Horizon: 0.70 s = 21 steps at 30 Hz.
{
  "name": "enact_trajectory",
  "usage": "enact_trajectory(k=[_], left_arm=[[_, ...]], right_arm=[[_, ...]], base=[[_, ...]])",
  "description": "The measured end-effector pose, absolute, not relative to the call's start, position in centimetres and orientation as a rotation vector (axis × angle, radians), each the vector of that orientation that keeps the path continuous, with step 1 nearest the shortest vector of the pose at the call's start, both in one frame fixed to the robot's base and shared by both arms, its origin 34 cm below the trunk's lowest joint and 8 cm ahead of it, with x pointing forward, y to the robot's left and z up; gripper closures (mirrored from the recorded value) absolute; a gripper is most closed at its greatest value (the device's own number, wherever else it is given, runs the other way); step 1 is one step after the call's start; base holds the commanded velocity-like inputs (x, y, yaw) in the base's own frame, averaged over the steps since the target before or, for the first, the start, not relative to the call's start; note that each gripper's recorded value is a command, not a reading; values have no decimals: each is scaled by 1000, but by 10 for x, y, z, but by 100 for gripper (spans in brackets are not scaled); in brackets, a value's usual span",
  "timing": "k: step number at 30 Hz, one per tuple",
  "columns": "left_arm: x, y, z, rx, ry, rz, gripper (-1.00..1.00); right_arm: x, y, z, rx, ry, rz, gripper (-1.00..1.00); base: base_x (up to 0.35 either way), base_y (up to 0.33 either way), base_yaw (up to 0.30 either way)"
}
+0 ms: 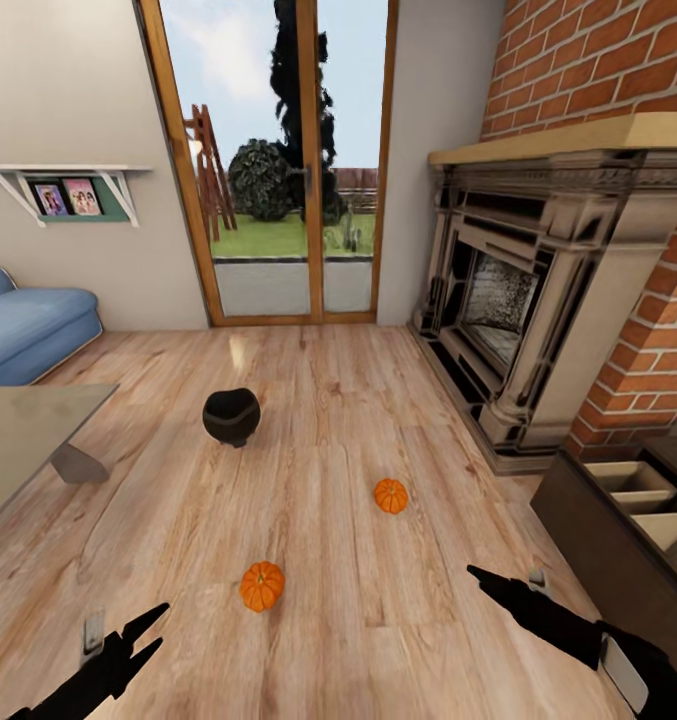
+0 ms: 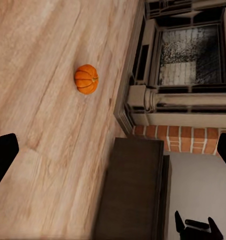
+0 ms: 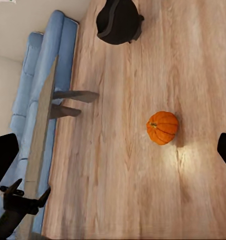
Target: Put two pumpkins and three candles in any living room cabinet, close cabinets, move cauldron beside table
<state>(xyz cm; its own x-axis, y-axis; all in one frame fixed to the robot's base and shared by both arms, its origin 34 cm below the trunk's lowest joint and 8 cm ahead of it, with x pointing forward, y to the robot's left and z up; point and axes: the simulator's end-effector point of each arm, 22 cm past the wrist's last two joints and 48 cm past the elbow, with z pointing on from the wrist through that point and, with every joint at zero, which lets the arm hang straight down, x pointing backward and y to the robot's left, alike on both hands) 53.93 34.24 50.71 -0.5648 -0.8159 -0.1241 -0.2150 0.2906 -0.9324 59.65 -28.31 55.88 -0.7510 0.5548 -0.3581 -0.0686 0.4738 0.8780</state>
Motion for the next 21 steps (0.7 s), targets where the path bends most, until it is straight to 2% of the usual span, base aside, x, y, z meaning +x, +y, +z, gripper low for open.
enact_trajectory(k=[7, 13, 21], left_arm=[[536, 342, 485, -935, 1977, -1247, -100], [532, 343, 467, -945, 1998, -1221, -100], [529, 343, 449, -943, 2004, -1213, -100]], right_arm=[[663, -243, 561, 400, 2213, 1123, -100], [670, -228, 543, 414, 2283, 1034, -100], [667, -225, 529, 432, 2281, 1056, -100]], base=[[0, 0, 0], [0, 0, 0], [0, 0, 0]])
